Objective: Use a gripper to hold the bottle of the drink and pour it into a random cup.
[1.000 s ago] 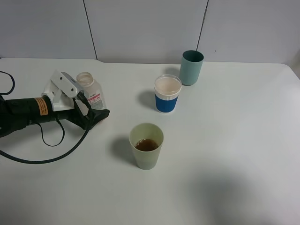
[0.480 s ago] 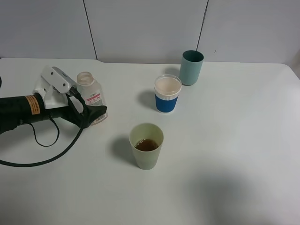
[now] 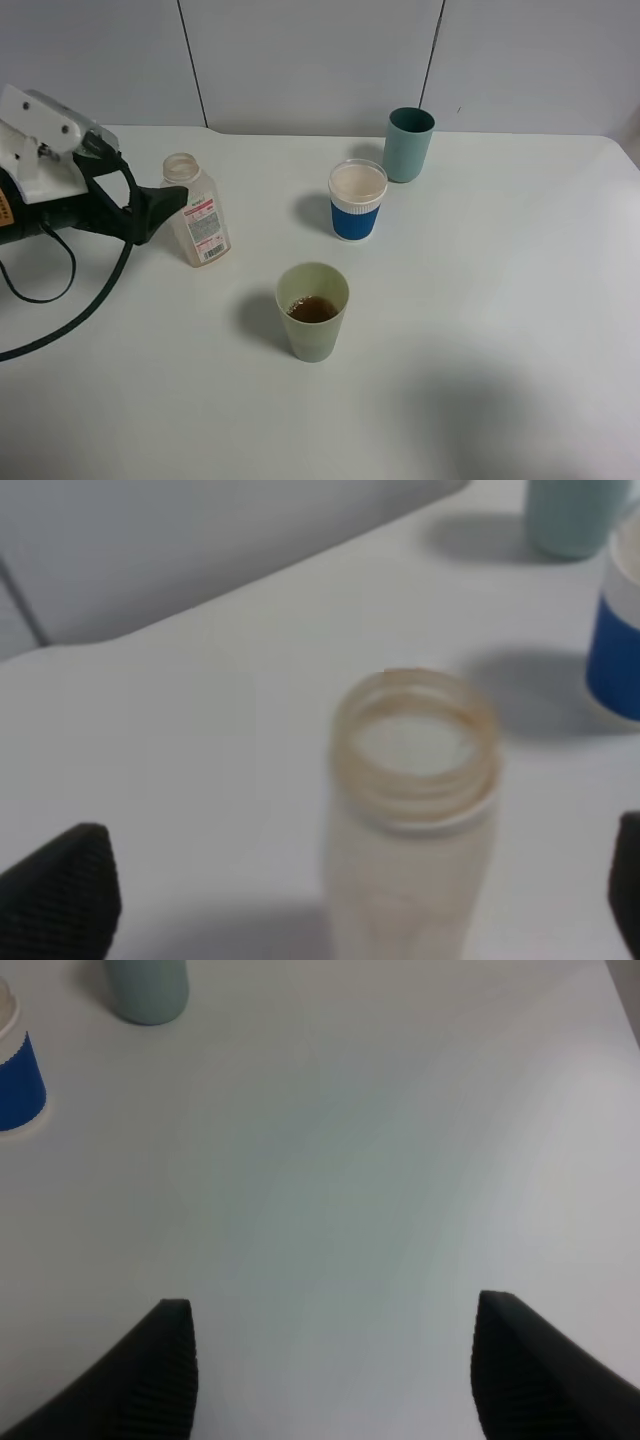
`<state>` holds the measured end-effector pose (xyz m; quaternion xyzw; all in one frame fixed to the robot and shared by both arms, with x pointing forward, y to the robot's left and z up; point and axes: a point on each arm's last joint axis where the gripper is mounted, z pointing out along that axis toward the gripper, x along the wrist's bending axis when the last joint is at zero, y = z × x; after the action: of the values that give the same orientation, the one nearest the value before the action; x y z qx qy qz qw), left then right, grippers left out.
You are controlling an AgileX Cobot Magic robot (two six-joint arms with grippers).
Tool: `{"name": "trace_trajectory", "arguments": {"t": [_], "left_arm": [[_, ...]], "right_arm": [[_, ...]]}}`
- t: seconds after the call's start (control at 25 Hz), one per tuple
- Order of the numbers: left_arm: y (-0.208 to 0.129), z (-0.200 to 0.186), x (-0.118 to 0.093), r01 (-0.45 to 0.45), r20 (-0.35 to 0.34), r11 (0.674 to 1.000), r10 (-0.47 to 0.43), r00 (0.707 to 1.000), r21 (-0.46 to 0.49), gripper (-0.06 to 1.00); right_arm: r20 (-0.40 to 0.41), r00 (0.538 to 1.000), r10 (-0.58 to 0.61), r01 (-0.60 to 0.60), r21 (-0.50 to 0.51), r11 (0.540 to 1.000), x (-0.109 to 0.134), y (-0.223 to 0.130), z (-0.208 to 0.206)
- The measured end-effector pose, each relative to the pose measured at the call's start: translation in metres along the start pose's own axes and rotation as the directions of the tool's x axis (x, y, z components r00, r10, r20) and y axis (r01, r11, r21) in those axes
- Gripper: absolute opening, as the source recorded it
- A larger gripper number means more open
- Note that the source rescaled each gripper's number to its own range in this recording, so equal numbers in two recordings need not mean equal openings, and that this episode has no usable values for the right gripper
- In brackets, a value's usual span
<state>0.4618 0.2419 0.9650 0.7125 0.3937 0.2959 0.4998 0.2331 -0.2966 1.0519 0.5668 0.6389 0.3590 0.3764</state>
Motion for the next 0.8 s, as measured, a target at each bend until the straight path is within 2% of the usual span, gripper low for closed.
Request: {"name": "trace_trajectory", "arguments": {"t": [0.04,0.08,0.28,0.48,0.56,0.72,0.8], "left_arm": [[0.000,0.000,0.000,0.000,0.000,1.000,0.000,1.000,0.000,1.00],[0.009,-0.011,0.002,0.043,-0.059,0.999,-0.043,0.997,-0.001,1.00],[0.025,-0.040,0.006,0.113,-0.199,0.993,-0.116,0.973,-0.026,1.00],[0.042,-0.073,0.011,0.206,-0.348,0.978,-0.205,0.915,-0.035,1.00],[0.053,-0.087,0.014,0.239,-0.413,0.971,-0.218,0.884,-0.003,1.00],[0.078,-0.119,0.014,0.281,-0.499,0.959,-0.234,0.835,0.021,1.00],[0.091,-0.136,0.011,0.284,-0.518,0.959,-0.239,0.821,0.009,1.00]], "right_arm": [[0.000,1.000,0.000,0.000,0.000,1.000,0.000,0.000,0.000],[0.000,1.000,0.000,0.000,0.000,1.000,0.000,0.000,0.000],[0.000,1.000,0.000,0.000,0.000,1.000,0.000,0.000,0.000],[0.000,1.000,0.000,0.000,0.000,1.000,0.000,0.000,0.000],[0.000,1.000,0.000,0.000,0.000,1.000,0.000,0.000,0.000],[0.000,1.000,0.000,0.000,0.000,1.000,0.000,0.000,0.000],[0.000,1.000,0.000,0.000,0.000,1.000,0.000,0.000,0.000]]}}
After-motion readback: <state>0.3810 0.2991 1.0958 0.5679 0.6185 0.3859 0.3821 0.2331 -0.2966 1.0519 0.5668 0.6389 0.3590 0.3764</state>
